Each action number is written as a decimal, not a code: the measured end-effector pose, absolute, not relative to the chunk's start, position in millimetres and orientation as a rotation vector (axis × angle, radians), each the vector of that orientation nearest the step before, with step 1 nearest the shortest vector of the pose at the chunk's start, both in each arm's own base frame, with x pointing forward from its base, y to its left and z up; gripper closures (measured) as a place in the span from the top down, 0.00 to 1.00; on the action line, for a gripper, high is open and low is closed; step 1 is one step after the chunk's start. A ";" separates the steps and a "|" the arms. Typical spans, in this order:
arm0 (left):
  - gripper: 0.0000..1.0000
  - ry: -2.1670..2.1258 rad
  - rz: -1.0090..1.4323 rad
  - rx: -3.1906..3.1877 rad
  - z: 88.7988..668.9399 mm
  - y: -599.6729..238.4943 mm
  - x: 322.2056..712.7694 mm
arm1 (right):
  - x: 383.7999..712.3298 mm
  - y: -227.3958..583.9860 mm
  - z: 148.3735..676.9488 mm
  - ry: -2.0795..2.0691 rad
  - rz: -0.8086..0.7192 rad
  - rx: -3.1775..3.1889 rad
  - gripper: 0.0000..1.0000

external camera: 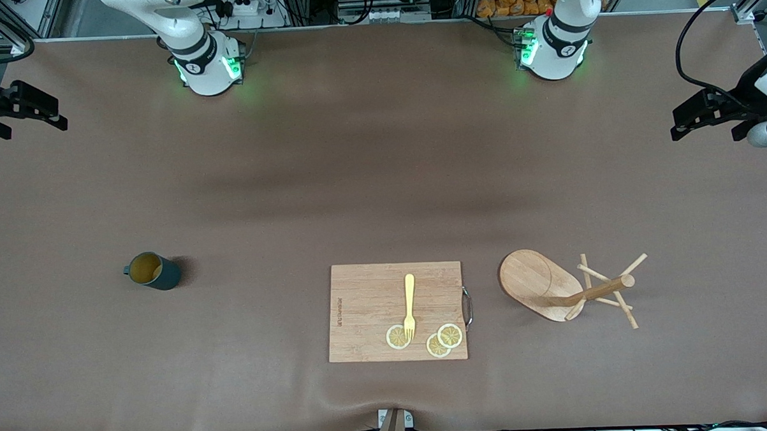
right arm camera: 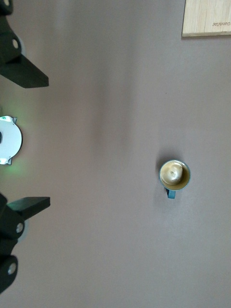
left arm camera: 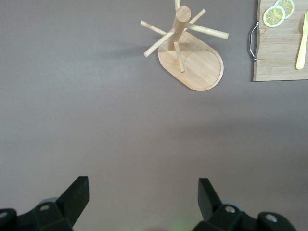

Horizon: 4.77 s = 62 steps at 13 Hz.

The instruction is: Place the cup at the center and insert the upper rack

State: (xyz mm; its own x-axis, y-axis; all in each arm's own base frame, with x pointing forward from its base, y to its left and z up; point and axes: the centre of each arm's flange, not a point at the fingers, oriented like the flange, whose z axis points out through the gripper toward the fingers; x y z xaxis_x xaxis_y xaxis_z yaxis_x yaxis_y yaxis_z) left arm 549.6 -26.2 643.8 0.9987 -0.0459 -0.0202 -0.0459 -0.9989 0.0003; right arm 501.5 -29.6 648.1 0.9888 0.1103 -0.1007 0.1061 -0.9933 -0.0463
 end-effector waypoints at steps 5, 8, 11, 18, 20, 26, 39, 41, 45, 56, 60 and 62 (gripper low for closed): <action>1.00 0.069 0.032 -3.141 643.6 -25.1 549.8 | 502.5 -27.7 648.9 -0.174 0.147 -3.094 1.00; 1.00 0.058 0.044 -3.141 639.6 -21.3 552.2 | 502.7 -27.3 648.7 -0.175 0.145 -3.094 1.00; 1.00 0.055 0.054 -3.142 635.9 -21.0 554.2 | 502.7 -27.2 647.8 -0.175 0.148 -3.094 1.00; 1.00 0.049 0.060 -3.142 634.1 -19.1 555.3 | 558.9 -25.4 575.8 -0.176 0.143 -3.104 1.00; 1.00 0.049 0.059 -3.142 634.3 -19.2 555.4 | 592.2 -25.6 520.6 -0.173 0.164 -3.110 1.00; 1.00 0.052 0.066 -3.142 631.9 -20.3 556.6 | 651.8 -25.6 388.5 -0.172 0.143 -3.128 1.00; 1.00 0.052 0.090 -3.143 623.6 -20.0 561.0 | 663.5 -25.0 250.1 -0.128 0.295 -3.091 0.78; 1.00 0.052 0.090 -3.143 623.6 -20.0 561.0 | 662.6 -25.4 243.0 -0.127 0.311 -3.089 0.54; 1.00 0.051 0.090 -3.143 623.6 -19.5 561.0 | 663.6 -25.9 243.8 -0.128 0.308 -3.093 0.07; 1.00 0.044 0.091 -3.143 623.5 -16.9 561.1 | 659.2 160.6 310.5 -0.162 0.221 -3.052 0.05; 1.00 0.018 0.099 -3.143 623.0 -7.9 560.7 | 605.0 302.5 335.8 -0.044 0.229 -3.081 0.05; 1.00 0.011 0.100 -3.143 622.9 -5.1 560.6 | 571.2 362.0 336.7 -0.002 0.237 -3.097 0.05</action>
State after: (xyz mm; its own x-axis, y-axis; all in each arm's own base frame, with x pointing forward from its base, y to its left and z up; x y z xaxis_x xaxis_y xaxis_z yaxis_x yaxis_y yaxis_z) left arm 560.6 -5.1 622.9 0.9979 -0.0069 -0.0637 -0.0067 -1.0000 0.0035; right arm 571.2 362.0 336.7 0.9883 0.0043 -0.1524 -0.0012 -0.9994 -0.0360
